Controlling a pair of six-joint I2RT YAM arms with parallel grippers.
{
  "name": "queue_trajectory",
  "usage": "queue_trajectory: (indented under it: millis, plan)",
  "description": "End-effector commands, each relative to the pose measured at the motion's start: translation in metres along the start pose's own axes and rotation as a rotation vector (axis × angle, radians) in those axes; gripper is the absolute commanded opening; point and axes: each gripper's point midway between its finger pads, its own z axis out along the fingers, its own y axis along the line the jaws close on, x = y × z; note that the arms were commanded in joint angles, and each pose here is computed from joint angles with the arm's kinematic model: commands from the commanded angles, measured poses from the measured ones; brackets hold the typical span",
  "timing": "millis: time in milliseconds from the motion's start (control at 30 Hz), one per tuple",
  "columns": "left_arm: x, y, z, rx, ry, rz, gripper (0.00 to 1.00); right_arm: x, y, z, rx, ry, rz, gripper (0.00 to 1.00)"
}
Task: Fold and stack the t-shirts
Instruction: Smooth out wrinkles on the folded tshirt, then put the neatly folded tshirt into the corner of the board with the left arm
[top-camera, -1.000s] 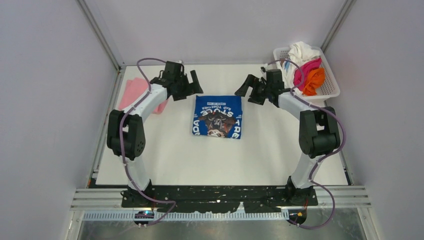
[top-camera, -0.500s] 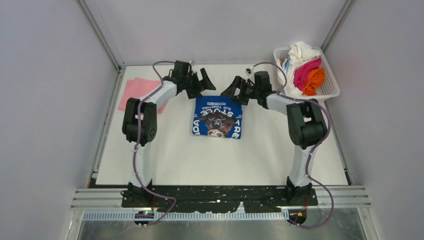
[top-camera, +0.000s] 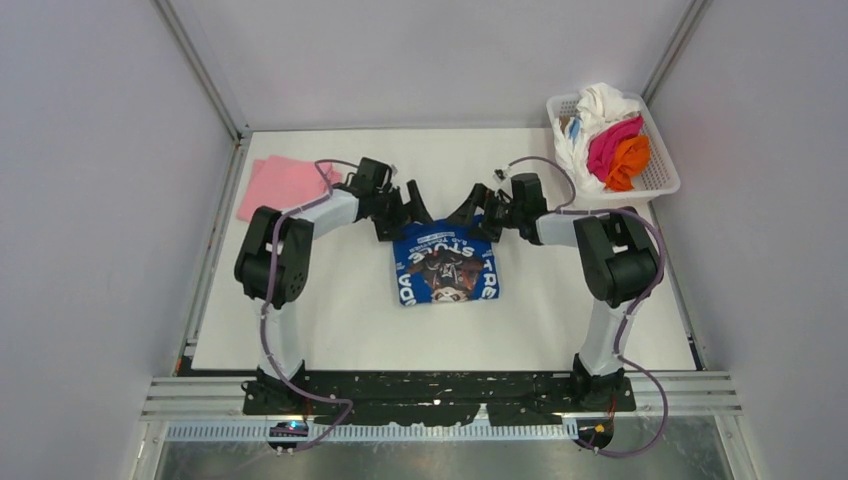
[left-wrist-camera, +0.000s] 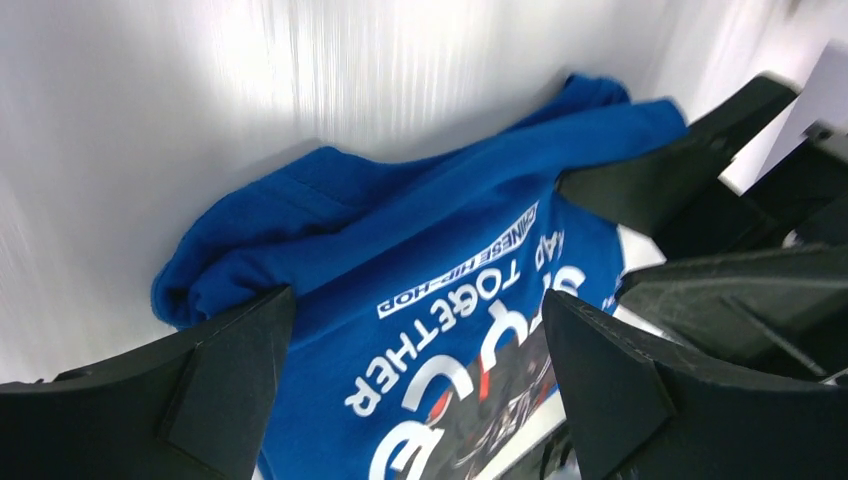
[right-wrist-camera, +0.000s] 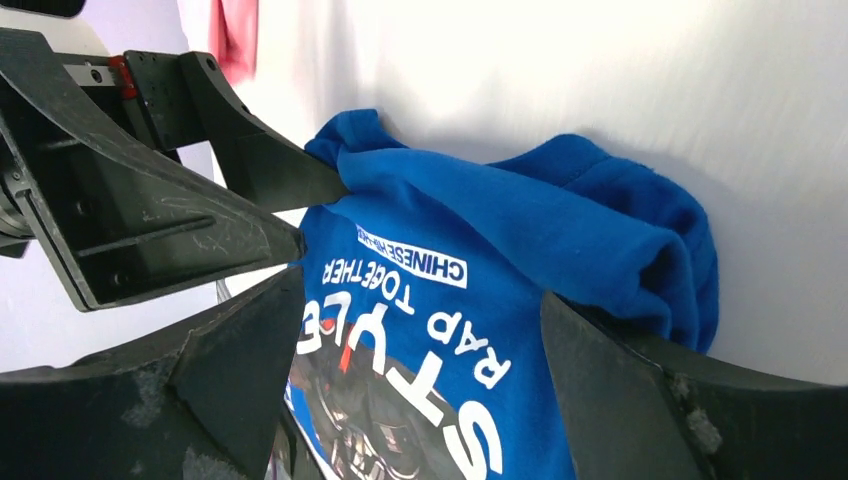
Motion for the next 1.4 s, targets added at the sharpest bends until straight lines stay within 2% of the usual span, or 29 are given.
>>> queue_trajectory:
  millis: [0,33,67,100,133,267,600,900,1033,1200,1367]
  plan:
    - [0.081,0.026,-0.032,-0.127,0.131,0.012,1.00,0.072,-0.013,-0.024,0.081,0.111,0.008,0.95]
    - [0.093,0.030,-0.040,-0.144,0.124,0.027,1.00,0.076,-0.006,-0.033,0.081,0.102,-0.008,0.95]
    - [0.103,0.031,-0.046,-0.151,0.118,0.047,1.00,0.106,-0.018,-0.042,0.113,0.146,0.004,0.95]
    - [0.113,0.031,-0.052,-0.154,0.112,0.066,1.00,0.105,-0.009,-0.051,0.114,0.121,-0.022,0.95]
    - [0.121,0.029,-0.057,-0.155,0.111,0.085,1.00,0.125,-0.013,-0.057,0.132,0.149,-0.025,0.95]
    - [0.137,0.020,-0.068,-0.141,0.087,0.135,1.00,0.145,-0.001,-0.079,0.126,0.147,-0.064,0.95]
    - [0.121,0.001,-0.125,-0.156,-0.107,0.209,1.00,0.093,0.059,-0.116,0.102,-0.042,-0.218,0.95]
    - [0.133,0.038,-0.164,-0.262,-0.198,0.212,1.00,0.071,0.055,-0.174,0.252,-0.270,-0.269,0.96]
    - [0.145,0.051,-0.161,-0.264,-0.182,0.205,1.00,0.068,0.042,-0.192,0.331,-0.330,-0.267,0.95]
    - [0.161,0.059,-0.142,-0.245,-0.114,0.164,0.99,0.071,0.034,-0.200,0.369,-0.336,-0.275,0.95]
    - [0.177,0.046,-0.119,-0.160,-0.042,0.117,0.91,0.075,0.028,-0.198,0.383,-0.315,-0.277,0.95]
